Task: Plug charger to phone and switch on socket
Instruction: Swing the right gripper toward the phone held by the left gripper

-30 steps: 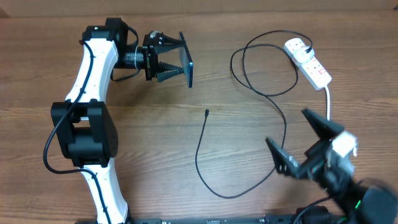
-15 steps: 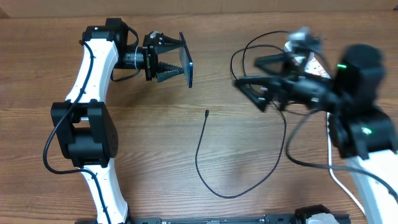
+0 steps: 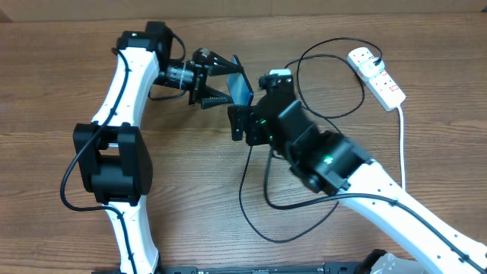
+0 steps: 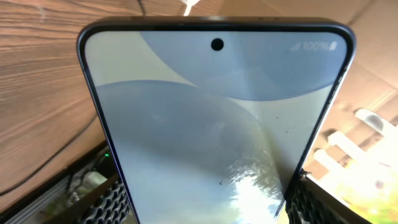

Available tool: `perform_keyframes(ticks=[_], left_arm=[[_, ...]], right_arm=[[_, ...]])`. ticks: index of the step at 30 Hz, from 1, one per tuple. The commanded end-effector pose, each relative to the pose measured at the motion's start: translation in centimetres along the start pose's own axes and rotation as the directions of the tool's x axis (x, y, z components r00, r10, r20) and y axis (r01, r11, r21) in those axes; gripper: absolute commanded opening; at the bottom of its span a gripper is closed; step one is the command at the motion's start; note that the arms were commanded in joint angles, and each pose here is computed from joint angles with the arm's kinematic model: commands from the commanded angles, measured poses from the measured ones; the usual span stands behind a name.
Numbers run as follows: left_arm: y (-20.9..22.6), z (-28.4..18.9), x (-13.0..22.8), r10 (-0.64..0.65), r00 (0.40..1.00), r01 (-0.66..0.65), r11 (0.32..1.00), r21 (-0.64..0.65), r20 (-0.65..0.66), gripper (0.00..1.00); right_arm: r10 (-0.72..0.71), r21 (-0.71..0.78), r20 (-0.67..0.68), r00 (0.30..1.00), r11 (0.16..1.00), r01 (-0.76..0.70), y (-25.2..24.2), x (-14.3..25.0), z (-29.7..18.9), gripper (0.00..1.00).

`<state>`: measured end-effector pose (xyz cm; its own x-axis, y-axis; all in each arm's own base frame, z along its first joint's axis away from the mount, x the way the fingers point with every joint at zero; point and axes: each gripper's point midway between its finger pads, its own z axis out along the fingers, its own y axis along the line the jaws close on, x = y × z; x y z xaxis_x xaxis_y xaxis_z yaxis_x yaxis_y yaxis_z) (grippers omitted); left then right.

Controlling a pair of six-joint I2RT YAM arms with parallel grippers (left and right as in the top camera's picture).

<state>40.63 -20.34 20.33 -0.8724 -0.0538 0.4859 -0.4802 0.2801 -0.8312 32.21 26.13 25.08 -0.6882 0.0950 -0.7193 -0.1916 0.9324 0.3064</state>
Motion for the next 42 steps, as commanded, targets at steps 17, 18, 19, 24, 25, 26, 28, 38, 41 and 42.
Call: perform_keyframes(ticks=[17,18,19,24,25,26,28,38,41,42], left_arm=[[-0.4,2.5,0.1,-0.029,1.0,0.03,0.997,-0.07,0.009,0.65],[-0.4,2.5,0.1,-0.032,0.999,0.033,0.997,-0.07,0.01,0.66],[-0.5,2.5,0.1,-0.031,0.999,0.032,0.997,-0.07,0.01,0.66],[-0.5,2.5,0.1,-0.031,0.999,0.032,0.997,-0.068,0.008,0.66],[-0.5,2.5,0.2,-0.031,0.999,0.032,0.997,-0.065,0.005,0.66],[-0.6,2.5,0.2,-0.032,0.999,0.032,0.997,-0.063,0.004,0.66],[-0.7,2.5,0.3,-0.031,1.0,0.031,0.998,-0.057,0.0,0.66],[-0.7,2.5,0.3,-0.031,1.0,0.031,0.998,-0.055,-0.002,0.66],[-0.7,2.5,0.3,-0.032,0.999,0.032,0.998,-0.056,-0.002,0.66],[-0.7,2.5,0.3,-0.032,0.999,0.032,0.998,-0.055,-0.002,0.66]], right_arm=[[0.161,0.252,0.169,0.972,0.947,-0.201,-3.0,-0.8,2.9,0.71],[0.161,0.252,0.172,0.972,0.947,-0.202,-2.9,-0.8,3.0,0.7],[0.163,0.25,0.175,0.971,0.947,-0.204,-2.9,-0.9,3.0,0.68],[0.182,0.204,0.133,0.974,0.957,-0.207,-2.3,-0.6,3.5,0.58],[0.189,0.195,0.12,0.975,0.958,-0.21,-2.4,-0.6,3.6,0.56],[0.197,0.192,0.113,0.974,0.957,-0.216,-2.5,-0.6,3.7,0.54],[0.212,0.191,0.105,0.972,0.955,-0.229,-3.1,-0.8,3.9,0.48],[0.278,0.122,0.018,0.96,0.953,-0.278,-3.6,-0.9,4.7,0.38],[0.279,0.117,0.018,0.96,0.953,-0.279,-3.5,-0.9,4.7,0.38],[0.279,0.113,0.019,0.96,0.953,-0.28,-3.4,-0.9,4.7,0.37]])
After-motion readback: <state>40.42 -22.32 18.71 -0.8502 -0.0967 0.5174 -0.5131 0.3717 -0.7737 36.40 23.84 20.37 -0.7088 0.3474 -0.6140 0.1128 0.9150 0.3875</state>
